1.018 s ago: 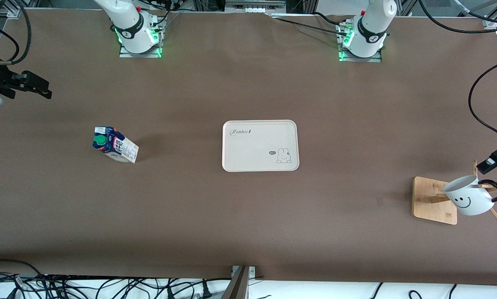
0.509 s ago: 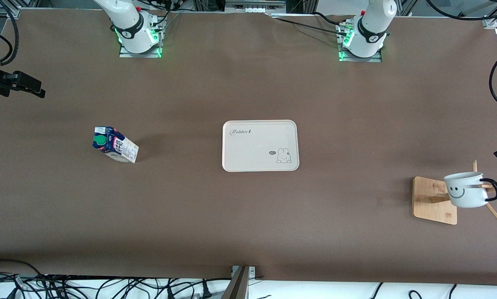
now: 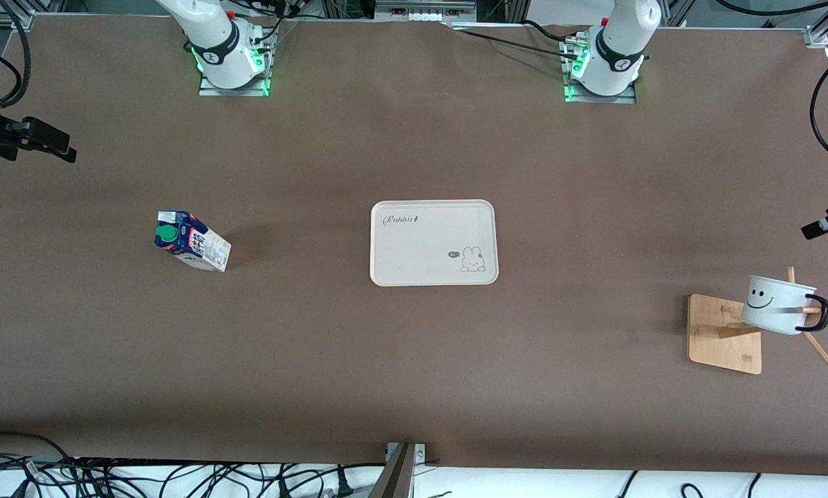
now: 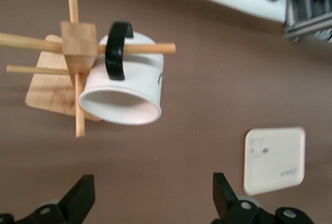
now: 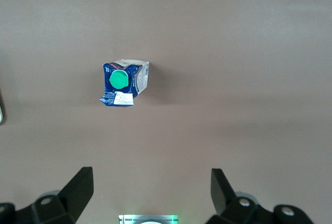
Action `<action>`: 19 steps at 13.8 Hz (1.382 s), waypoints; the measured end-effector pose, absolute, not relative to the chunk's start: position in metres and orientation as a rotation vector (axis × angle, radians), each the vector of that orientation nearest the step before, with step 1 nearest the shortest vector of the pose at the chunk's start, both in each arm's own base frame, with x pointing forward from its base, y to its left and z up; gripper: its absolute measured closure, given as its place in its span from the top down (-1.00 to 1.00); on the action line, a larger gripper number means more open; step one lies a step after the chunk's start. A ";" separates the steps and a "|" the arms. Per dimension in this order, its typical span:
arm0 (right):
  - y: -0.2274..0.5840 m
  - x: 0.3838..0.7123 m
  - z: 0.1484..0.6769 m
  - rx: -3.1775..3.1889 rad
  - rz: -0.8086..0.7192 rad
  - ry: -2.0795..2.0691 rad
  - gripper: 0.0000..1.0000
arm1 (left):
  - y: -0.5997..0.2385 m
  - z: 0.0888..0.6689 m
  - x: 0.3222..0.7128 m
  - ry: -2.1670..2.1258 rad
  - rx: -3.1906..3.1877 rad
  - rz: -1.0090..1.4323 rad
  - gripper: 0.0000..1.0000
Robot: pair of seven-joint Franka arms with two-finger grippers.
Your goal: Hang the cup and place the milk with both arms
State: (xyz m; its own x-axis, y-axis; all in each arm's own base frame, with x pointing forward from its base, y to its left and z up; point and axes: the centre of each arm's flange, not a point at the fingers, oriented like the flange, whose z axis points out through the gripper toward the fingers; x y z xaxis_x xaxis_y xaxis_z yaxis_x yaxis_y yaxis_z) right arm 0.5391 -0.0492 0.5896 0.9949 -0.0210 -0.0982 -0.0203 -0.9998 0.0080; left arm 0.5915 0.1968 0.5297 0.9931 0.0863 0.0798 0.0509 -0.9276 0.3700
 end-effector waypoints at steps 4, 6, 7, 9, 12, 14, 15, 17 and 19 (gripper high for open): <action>-0.049 0.539 0.590 3.131 -0.155 -0.033 1.00 | 0.136 0.565 0.598 -0.108 2.947 0.009 1.00; -0.050 0.539 0.590 3.131 -0.156 -0.036 1.00 | 0.086 0.576 0.598 -0.261 3.002 -0.044 1.00; -0.051 0.539 0.590 3.131 -0.156 -0.038 1.00 | 0.057 0.578 0.598 -0.334 2.996 -0.072 1.00; -0.051 0.539 0.590 3.131 -0.156 -0.039 1.00 | -0.002 0.576 0.594 -0.466 2.968 -0.152 1.00; -0.052 0.539 0.590 3.131 -0.157 -0.041 1.00 | -0.046 0.575 0.594 -0.326 2.995 -0.170 1.00; -0.052 0.539 0.590 3.133 -0.157 -0.042 1.00 | -0.028 0.579 0.601 -0.086 3.024 -0.092 1.00; -0.052 0.539 0.590 3.133 -0.157 -0.043 1.00 | -0.019 0.580 0.603 -0.015 3.026 -0.076 1.00; -0.052 0.539 0.590 3.133 -0.157 -0.043 1.00 | -0.009 0.585 0.600 0.041 3.024 -0.075 1.00; -0.052 0.539 0.590 3.133 -0.157 -0.043 1.00 | -0.007 0.599 0.590 0.062 2.996 -0.082 1.00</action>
State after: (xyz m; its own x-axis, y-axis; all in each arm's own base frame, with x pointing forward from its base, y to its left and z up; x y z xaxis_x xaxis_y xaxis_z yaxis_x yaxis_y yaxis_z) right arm 0.5386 -0.0519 0.5898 0.9946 -0.0278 -0.0997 -0.0274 -0.9996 0.0055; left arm 0.5900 -0.0074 0.5989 0.9977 0.0369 -0.0576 0.0448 -0.9888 0.1423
